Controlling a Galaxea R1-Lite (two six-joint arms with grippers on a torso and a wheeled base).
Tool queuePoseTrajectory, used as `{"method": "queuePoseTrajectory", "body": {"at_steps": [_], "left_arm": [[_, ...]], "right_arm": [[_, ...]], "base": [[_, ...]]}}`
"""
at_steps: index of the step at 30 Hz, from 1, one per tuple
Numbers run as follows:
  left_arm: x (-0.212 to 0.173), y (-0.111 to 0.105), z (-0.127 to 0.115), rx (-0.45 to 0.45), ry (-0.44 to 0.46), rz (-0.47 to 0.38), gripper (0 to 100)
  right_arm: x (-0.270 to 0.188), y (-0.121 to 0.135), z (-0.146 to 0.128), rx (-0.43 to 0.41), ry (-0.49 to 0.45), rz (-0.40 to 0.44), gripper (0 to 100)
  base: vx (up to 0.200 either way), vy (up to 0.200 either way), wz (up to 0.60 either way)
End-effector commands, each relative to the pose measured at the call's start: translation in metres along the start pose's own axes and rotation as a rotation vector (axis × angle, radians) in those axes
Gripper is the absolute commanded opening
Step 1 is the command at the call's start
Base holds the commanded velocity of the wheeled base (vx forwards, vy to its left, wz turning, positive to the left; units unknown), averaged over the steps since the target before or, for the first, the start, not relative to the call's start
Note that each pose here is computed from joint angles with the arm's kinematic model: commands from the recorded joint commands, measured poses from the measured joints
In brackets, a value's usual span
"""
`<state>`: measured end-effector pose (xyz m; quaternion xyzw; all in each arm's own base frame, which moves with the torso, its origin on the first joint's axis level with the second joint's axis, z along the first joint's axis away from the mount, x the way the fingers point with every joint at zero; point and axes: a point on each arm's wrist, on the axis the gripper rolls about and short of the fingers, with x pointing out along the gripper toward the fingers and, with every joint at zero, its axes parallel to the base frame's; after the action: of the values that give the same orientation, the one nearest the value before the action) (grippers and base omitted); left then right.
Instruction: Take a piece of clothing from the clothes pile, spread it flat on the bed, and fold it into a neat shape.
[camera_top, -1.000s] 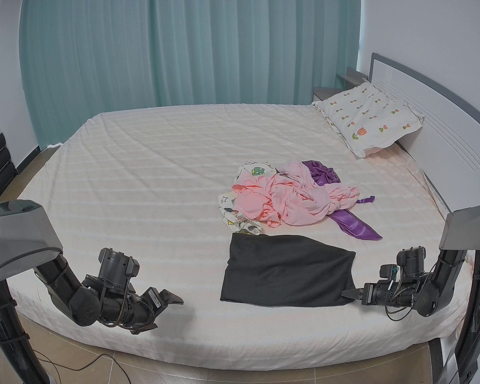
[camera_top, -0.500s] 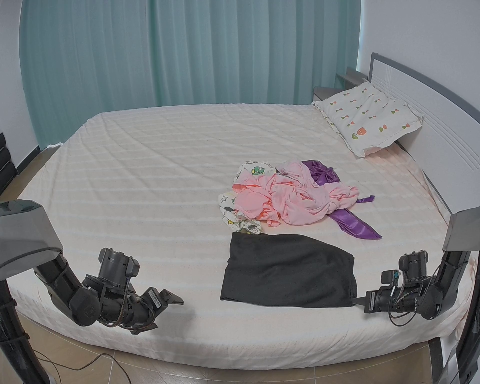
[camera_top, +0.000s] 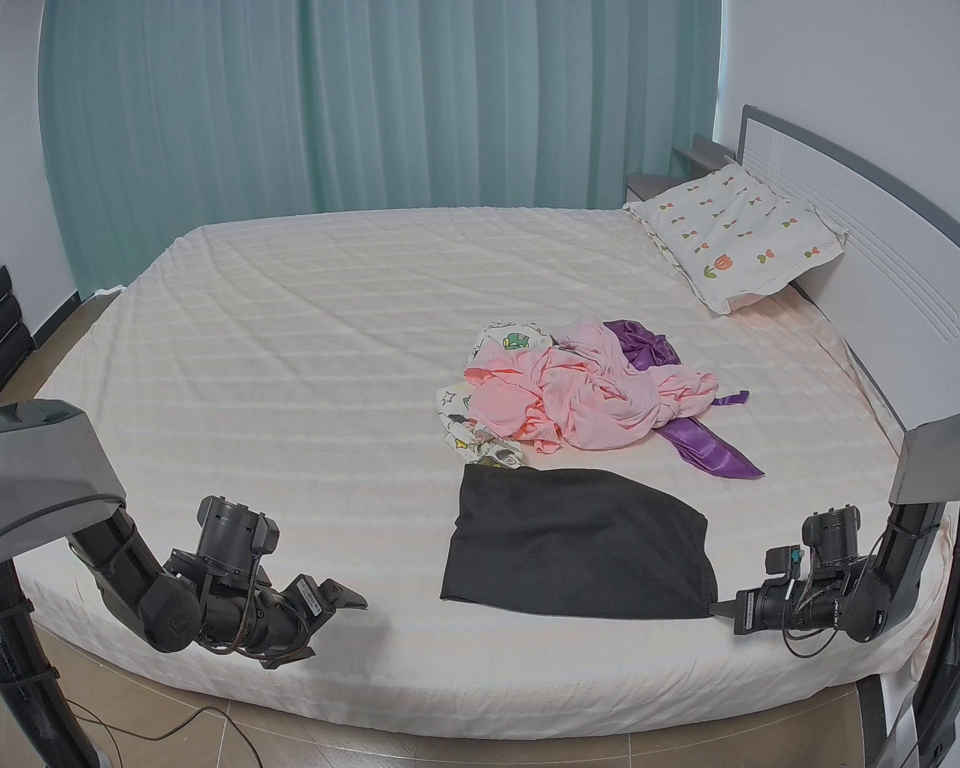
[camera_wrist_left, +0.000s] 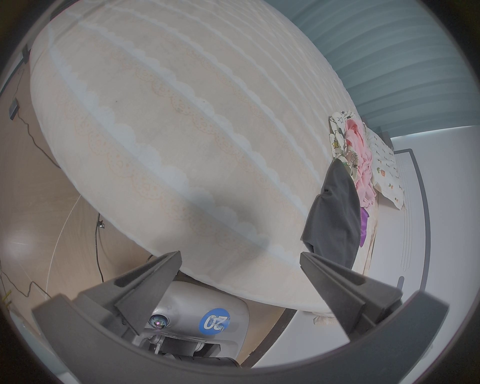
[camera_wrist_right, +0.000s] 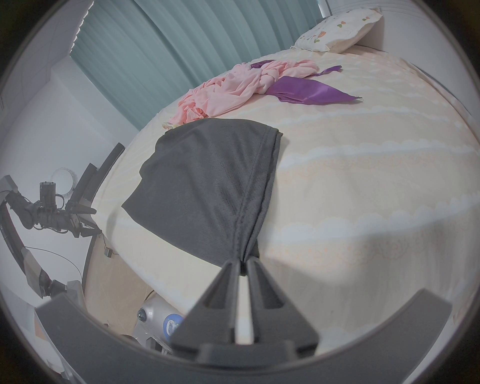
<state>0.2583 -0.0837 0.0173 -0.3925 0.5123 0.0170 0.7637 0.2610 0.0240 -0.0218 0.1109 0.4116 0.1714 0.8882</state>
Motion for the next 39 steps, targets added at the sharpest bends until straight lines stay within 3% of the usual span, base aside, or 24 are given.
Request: {"method": "queuePoseTrajectory", "body": {"at_steps": [1,4,11,18,22,25,27,33,36,39], "left_arm": [[0.000,0.000,0.000,-0.001,0.000,0.001,100],[0.000,0.000,0.000,0.000,0.001,0.001,100],[-0.003,0.001,-0.002,0.001,0.000,-0.001,100],[-0.063,-0.025,-0.016,0.092,-0.103,-0.178,100],[-0.121,-0.035,-0.041,0.238,-0.214,-0.344,100],[-0.146,-0.027,-0.050,0.360,-0.303,-0.381,100],[-0.163,-0.020,-0.055,0.377,-0.391,-0.392,100],[-0.192,0.001,-0.066,0.357,-0.594,-0.372,100],[-0.205,0.022,-0.076,0.413,-0.708,-0.303,100],[-0.219,0.037,-0.085,0.434,-0.776,-0.292,100]], "right_arm": [[0.000,-0.002,0.001,0.003,-0.004,-0.003,100],[-0.001,-0.001,0.001,0.002,-0.008,-0.003,100],[-0.020,-0.001,0.019,-0.011,-0.114,-0.071,100],[-0.058,0.014,0.043,-0.021,-0.263,-0.066,100],[-0.102,0.031,0.055,0.016,-0.432,-0.063,100],[-0.131,0.043,0.051,-0.009,-0.519,-0.064,100],[-0.150,0.051,0.044,-0.029,-0.564,-0.065,100],[-0.190,0.065,0.024,-0.046,-0.654,-0.098,100],[-0.212,0.071,0.003,-0.054,-0.690,-0.098,100],[-0.223,0.075,-0.016,-0.064,-0.706,-0.097,100]], "base": [[0.000,0.000,0.00],[0.000,0.000,0.00],[0.000,0.000,0.00],[0.000,0.000,0.00],[0.000,0.000,0.00],[0.000,0.000,0.00],[0.000,0.000,0.00],[0.000,0.000,0.00],[0.000,0.000,0.00],[0.000,0.000,0.00]]}}
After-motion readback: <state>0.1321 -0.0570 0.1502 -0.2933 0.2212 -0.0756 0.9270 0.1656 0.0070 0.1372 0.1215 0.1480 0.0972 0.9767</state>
